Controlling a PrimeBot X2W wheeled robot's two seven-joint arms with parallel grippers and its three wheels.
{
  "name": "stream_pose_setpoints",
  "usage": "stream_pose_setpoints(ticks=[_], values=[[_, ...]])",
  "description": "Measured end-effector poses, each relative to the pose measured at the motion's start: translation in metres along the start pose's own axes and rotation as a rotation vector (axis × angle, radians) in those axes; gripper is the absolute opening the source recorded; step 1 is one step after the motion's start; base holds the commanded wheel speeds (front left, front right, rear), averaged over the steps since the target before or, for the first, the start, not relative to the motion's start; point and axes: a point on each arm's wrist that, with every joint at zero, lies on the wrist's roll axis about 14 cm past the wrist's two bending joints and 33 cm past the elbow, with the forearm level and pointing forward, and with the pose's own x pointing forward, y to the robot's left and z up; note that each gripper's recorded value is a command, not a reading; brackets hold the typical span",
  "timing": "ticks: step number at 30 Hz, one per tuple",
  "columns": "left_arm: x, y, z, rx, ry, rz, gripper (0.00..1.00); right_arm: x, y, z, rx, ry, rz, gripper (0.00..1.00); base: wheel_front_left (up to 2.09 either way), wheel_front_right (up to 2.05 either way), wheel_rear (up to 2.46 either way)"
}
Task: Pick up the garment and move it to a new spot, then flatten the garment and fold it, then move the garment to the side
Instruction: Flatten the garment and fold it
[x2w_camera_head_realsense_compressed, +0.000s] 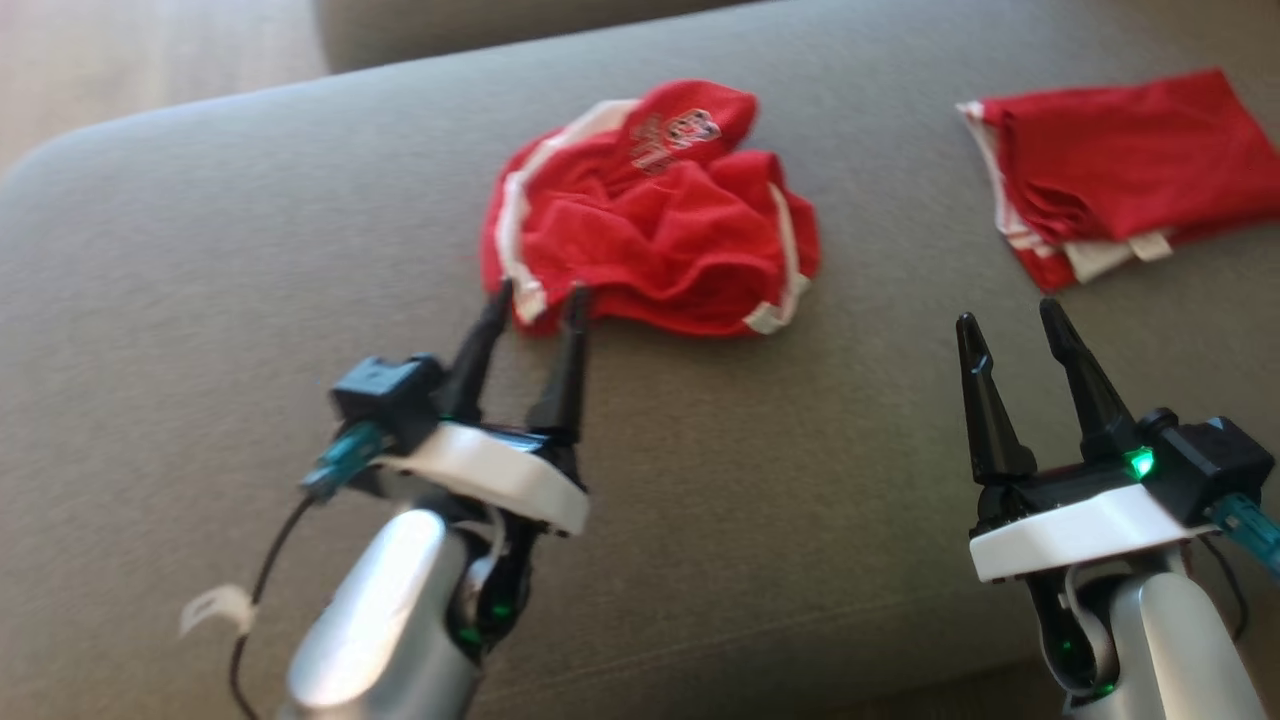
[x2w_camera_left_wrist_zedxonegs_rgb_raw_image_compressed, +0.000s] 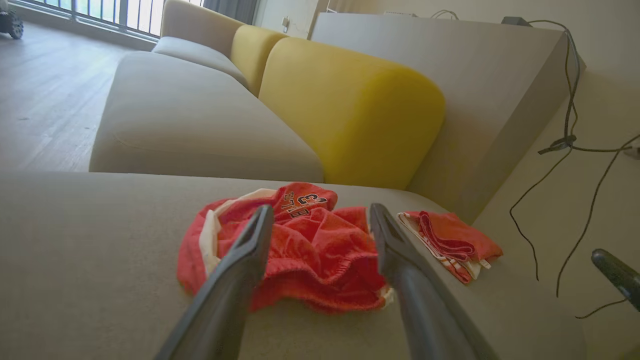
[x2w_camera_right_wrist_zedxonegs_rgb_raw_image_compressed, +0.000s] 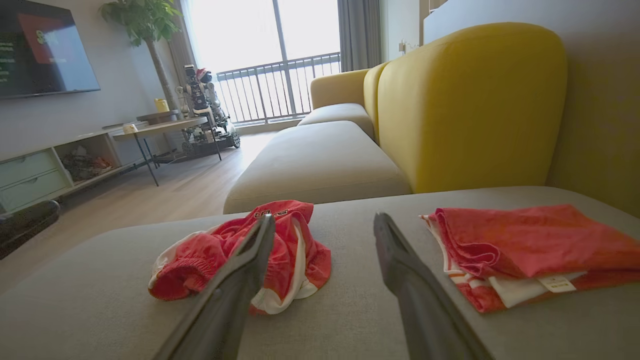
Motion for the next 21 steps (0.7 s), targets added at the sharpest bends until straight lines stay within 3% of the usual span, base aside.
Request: stream_pose_setpoints(ticks=[6,16,21], values=[[0.02,-0.044,-0.057,0.017,0.17,-0.18,1.0,-0.013,-0.026,-0.005,-0.029,0.025,-0.077,1.0,0.0,0.0,0.0],[0.045,-0.072,-0.121,0.109,0.355,-0.29,1.0,-0.036,-0.063,-0.007,-0.035,0.031,-0.206,1.0,0.0,0.0,0.0],[0.048,-0.079,-0.139,0.093,0.417,-0.306,1.0,-0.044,-0.07,-0.008,-0.03,0.035,-0.235,1.0,0.0,0.0,0.0]])
